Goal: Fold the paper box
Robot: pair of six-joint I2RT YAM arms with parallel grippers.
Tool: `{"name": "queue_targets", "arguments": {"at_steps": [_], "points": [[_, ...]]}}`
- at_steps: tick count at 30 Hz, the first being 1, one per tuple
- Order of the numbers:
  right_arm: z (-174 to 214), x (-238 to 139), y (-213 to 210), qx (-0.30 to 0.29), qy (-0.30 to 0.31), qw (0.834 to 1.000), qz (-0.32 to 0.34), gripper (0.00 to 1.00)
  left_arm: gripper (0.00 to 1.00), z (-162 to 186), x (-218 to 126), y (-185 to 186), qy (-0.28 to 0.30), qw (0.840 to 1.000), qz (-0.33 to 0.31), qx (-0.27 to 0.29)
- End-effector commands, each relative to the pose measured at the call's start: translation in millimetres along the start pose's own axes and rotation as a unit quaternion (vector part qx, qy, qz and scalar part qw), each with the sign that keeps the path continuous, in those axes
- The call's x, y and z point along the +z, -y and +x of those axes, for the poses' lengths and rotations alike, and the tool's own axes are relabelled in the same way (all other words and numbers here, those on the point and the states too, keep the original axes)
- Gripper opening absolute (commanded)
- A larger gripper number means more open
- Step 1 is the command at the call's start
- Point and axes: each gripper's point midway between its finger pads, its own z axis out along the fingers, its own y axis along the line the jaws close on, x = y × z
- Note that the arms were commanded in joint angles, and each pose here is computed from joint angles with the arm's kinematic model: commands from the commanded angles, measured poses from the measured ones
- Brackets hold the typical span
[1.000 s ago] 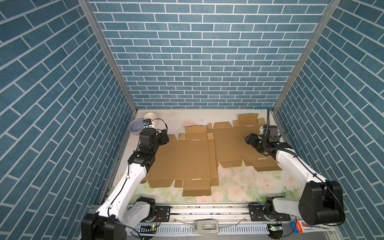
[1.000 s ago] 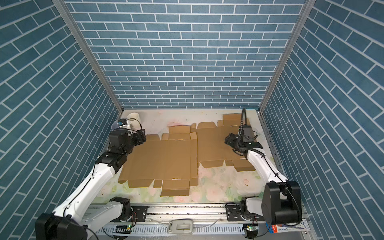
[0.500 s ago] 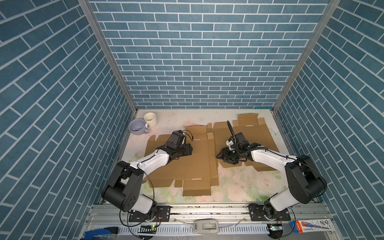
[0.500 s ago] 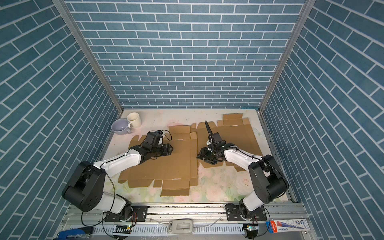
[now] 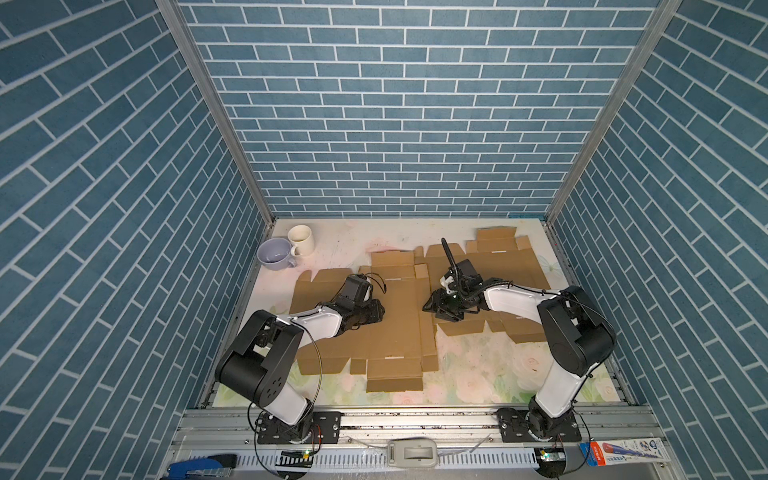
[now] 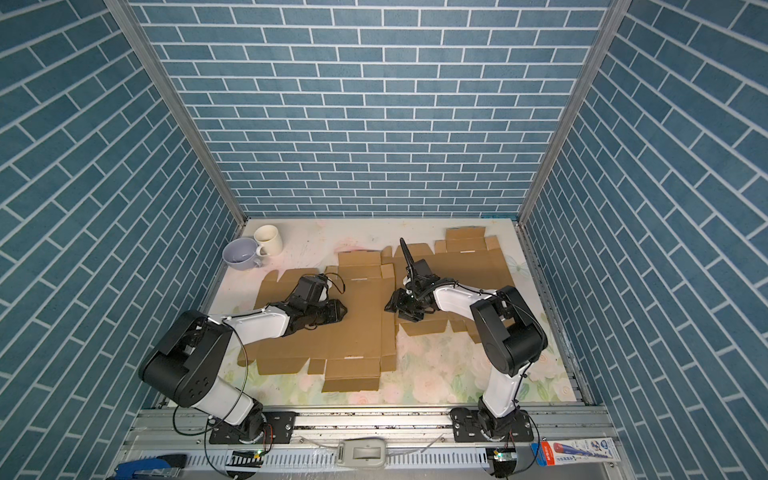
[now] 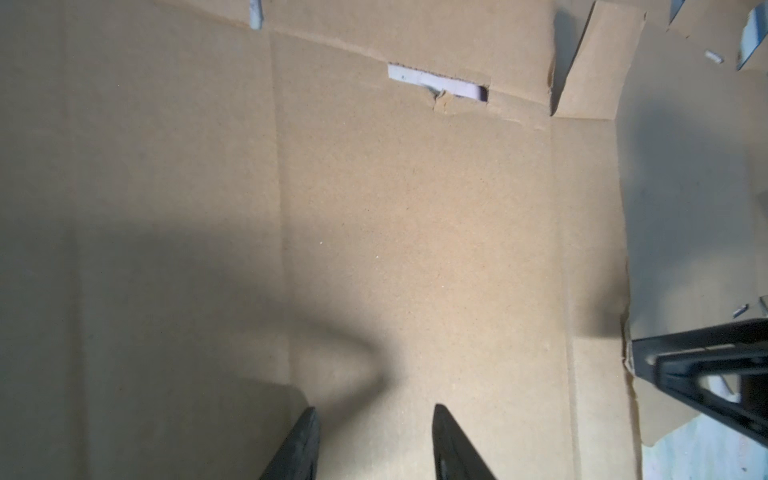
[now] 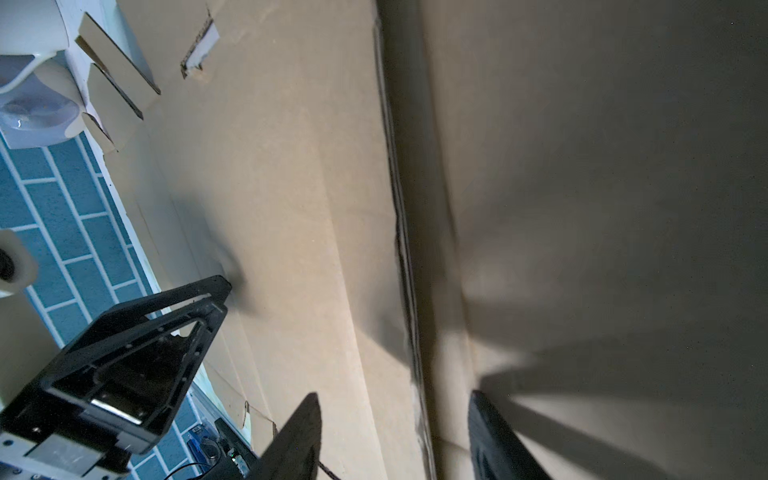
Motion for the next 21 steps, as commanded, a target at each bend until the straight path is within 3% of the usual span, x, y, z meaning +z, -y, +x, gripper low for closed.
{"name": "queue_targets", "arguments": {"at_steps": [1,9,21], "points": [[-14,-4,-32,-0.022,0.011,0.999,-0.040,0.54,0.44,32,10,-16,-0.042,0.999,-0.010,-0.017],[-20,-24,-63,-0.040,0.025,0.996,-0.079,0.47,0.41,39,11,-13,-0.047,0.998,0.007,-0.031],[-25,-20,-63,-0.036,0.042,0.996,-0.075,0.31,0.39,36,11,-2,-0.033,0.999,0.016,-0.030]]}}
